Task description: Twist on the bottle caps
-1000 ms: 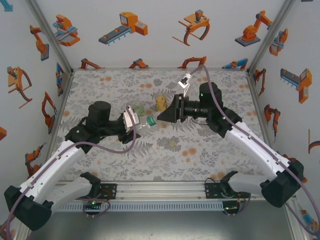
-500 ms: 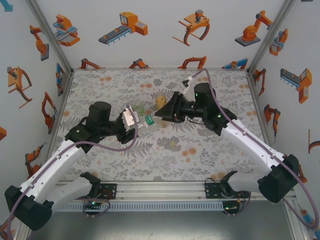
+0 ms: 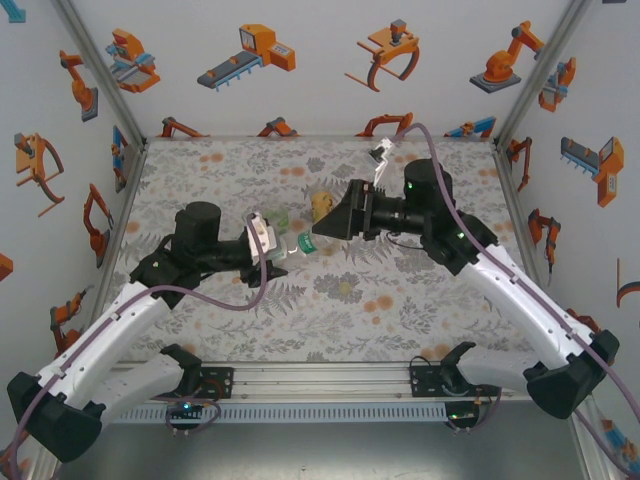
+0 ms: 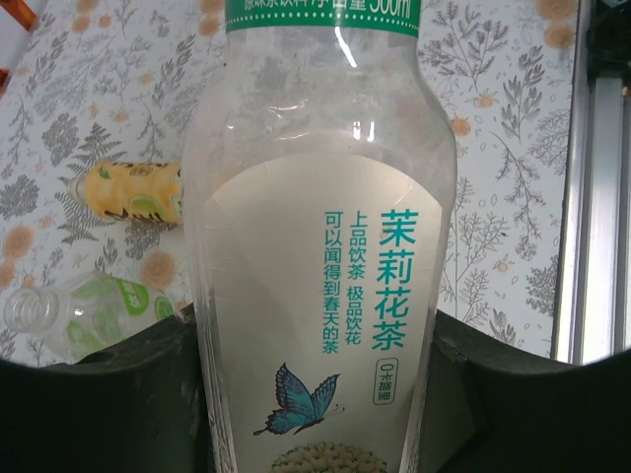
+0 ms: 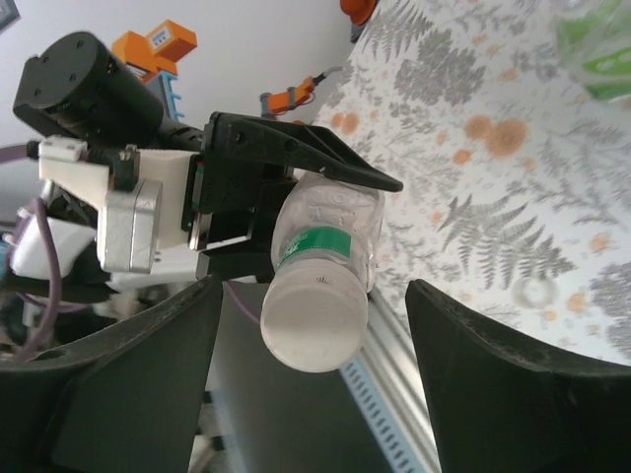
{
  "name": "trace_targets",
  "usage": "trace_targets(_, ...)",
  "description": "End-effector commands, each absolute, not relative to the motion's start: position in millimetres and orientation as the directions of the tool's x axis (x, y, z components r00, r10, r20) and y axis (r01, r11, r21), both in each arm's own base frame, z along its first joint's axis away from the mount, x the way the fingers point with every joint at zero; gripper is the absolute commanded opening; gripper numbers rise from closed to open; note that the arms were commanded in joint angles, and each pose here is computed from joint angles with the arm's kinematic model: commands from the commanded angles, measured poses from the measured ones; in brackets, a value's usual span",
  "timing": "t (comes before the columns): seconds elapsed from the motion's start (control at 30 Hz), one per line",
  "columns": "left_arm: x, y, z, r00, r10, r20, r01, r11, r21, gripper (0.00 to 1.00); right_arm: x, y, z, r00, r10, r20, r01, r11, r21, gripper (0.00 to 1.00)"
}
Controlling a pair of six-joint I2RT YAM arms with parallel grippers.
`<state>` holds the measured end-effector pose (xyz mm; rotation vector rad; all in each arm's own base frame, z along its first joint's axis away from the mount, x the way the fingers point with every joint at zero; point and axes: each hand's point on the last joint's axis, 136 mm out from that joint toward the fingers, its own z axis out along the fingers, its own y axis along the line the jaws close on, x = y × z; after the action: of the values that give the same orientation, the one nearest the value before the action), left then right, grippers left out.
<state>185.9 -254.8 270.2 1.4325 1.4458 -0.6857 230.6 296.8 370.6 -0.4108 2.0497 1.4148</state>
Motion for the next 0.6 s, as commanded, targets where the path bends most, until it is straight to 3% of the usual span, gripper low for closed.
trace_targets(0.0,175,-260,291,0.215,0.364,-0.906,0.959,0.096,0.266,0.00,222,286,394,-0.609,0.026,-0.793,-0.720,0.402,0.566,0.69)
trace_targets(0.13,172,-260,292,0.218,0.359,-0.908,0.961,0.084,0.264,0.00,212,279,406,-0.436,-0.044,-0.899,-0.835,0.392,0.386,0.68)
trace_targets(0.27,168,-262,291,0.214,0.350,-0.912,0.967,0.058,0.249,0.00,185,281,415,-0.151,-0.142,-0.978,-0.965,0.238,0.114,0.66)
trace_targets(0.4,165,-264,290,0.205,0.346,-0.915,0.972,0.036,0.231,0.00,156,285,411,0.087,-0.170,-0.982,-0.995,0.038,-0.095,0.64)
trace_targets(0.57,163,-267,289,0.197,0.349,-0.916,0.976,0.019,0.217,0.00,144,285,409,0.239,-0.178,-0.954,-0.971,-0.064,-0.231,0.63)
